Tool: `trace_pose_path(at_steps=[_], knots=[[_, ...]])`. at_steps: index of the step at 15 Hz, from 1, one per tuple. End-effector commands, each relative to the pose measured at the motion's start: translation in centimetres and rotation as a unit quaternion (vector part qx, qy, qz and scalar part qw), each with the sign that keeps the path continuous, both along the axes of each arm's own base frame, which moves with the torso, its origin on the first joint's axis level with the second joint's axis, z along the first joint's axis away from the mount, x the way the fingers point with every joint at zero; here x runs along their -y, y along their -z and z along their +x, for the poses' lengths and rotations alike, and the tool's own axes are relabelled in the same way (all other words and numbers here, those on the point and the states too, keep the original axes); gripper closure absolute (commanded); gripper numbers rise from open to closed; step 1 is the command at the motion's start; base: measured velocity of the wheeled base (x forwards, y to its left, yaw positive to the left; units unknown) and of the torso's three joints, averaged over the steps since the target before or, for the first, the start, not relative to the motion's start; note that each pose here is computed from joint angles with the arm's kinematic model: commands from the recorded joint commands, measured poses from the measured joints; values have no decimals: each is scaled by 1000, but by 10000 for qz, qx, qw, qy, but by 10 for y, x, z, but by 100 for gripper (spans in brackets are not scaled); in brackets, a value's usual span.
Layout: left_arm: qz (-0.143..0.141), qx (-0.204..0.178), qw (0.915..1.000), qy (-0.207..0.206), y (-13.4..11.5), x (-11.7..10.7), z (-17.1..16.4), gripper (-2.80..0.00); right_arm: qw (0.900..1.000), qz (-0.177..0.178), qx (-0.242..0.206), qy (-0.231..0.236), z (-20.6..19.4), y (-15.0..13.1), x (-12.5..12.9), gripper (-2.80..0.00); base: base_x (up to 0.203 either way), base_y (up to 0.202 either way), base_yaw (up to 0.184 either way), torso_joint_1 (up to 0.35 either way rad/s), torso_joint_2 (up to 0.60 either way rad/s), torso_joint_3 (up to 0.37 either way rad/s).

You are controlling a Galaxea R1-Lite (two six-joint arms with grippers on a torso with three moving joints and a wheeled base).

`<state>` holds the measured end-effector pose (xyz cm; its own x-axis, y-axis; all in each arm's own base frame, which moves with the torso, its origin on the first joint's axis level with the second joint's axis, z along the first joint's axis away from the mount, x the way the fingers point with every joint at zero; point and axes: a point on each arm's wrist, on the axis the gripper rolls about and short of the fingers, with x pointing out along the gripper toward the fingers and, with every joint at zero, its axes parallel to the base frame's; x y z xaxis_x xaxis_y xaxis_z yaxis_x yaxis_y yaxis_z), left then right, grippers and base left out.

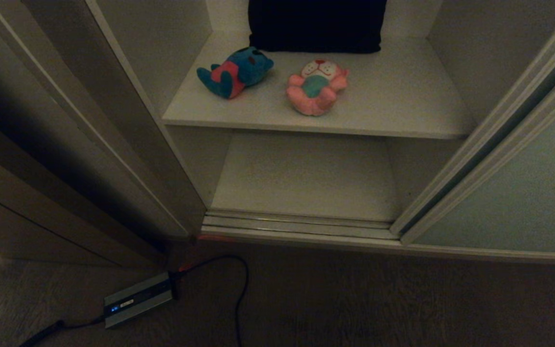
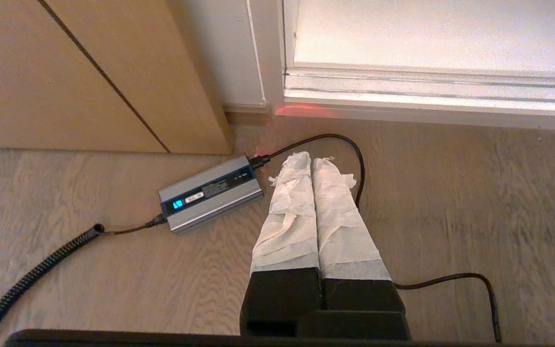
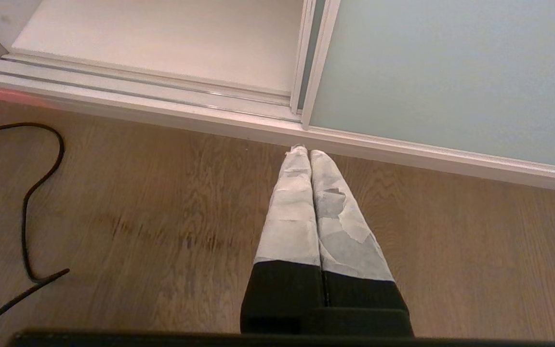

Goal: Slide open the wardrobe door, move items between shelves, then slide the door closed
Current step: Close the door

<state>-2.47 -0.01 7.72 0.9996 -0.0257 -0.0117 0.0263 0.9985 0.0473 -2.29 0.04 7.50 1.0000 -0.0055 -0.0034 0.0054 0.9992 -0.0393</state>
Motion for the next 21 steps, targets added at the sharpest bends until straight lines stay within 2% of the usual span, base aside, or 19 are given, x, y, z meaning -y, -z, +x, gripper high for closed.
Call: trace_pose_path(at_steps=[1, 6, 9, 13, 16, 21], knots=[[78, -39, 10000, -5, 0, 0, 0, 0, 10000, -2, -21, -5, 0, 1, 0, 0, 0, 0, 0, 0, 0, 0], [78, -46, 10000, 26, 0, 0, 0, 0, 10000, -2, -22, -5, 0, 1, 0, 0, 0, 0, 0, 1, 2, 72], [-22, -26, 10000, 9, 0, 0, 0, 0, 10000, -2, -26, -4, 0, 1, 0, 0, 0, 0, 0, 0, 0, 0], [54, -32, 10000, 18, 0, 0, 0, 0, 10000, -2, -21, -5, 0, 1, 0, 0, 0, 0, 0, 0, 0, 50], [-84, -17, 10000, 1, 0, 0, 0, 0, 10000, -2, -21, -5, 0, 1, 0, 0, 0, 0, 0, 2, 1, 24], [-84, -15, 10000, 1, 0, 0, 0, 0, 10000, -2, -25, -5, 0, 1, 0, 0, 0, 0, 0, 0, 0, 0]])
